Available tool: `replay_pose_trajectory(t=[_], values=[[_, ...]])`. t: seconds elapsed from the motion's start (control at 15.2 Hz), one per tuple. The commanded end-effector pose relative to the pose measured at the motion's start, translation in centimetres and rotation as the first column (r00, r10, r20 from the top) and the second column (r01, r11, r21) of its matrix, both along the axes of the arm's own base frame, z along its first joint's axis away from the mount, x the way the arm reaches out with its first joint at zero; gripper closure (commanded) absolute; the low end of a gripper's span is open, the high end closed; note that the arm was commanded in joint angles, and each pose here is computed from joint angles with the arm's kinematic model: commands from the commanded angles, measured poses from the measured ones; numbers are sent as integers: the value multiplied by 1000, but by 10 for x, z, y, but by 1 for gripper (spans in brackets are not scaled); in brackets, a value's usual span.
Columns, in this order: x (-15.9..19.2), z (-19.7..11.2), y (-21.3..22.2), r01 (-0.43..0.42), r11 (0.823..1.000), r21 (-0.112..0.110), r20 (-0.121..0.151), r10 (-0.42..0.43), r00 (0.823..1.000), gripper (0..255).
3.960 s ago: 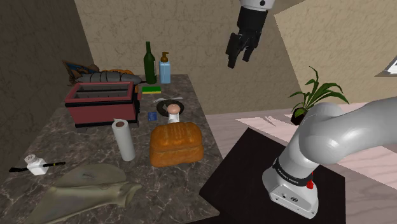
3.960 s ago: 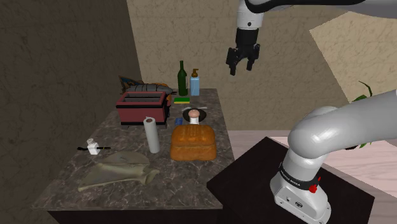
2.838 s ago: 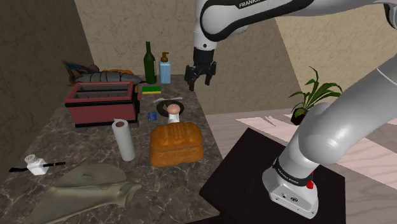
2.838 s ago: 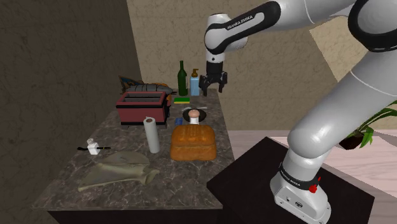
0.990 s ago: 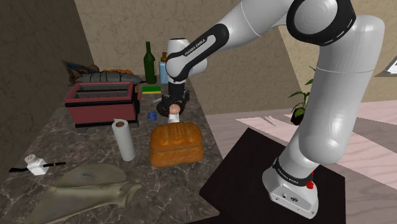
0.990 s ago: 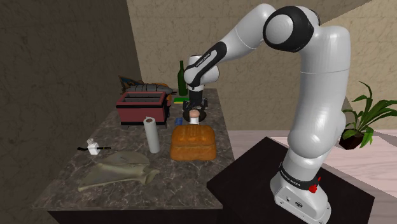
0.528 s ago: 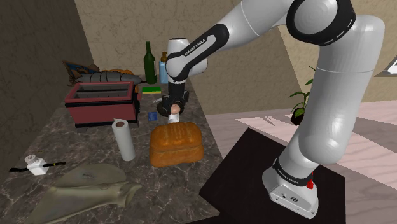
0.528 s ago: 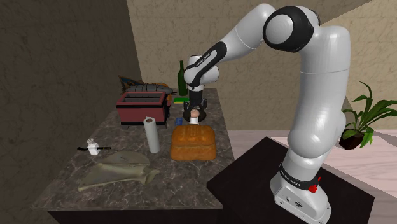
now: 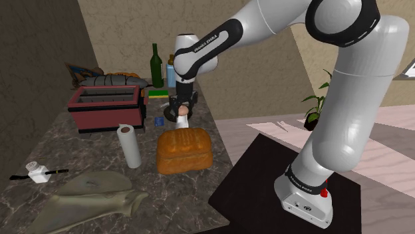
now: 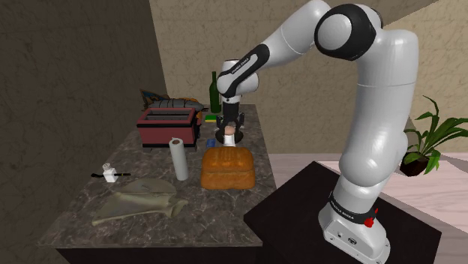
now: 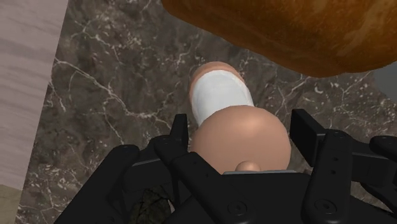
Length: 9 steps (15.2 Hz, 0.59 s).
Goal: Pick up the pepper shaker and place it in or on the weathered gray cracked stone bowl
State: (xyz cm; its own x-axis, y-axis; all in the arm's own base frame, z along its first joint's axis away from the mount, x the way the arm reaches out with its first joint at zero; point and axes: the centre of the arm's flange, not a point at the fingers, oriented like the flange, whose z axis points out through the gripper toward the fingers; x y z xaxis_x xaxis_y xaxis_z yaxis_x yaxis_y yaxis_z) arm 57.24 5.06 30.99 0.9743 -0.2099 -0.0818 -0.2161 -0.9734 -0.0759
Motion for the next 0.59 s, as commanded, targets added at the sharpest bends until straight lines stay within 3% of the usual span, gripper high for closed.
replay_pose_trajectory(t=[0.0, 0.53], values=[[0, 10, 0, 0, 1000, 0, 0, 0, 1000, 255], [0, 53, 0, 0, 1000, 0, 0, 0, 1000, 255]])
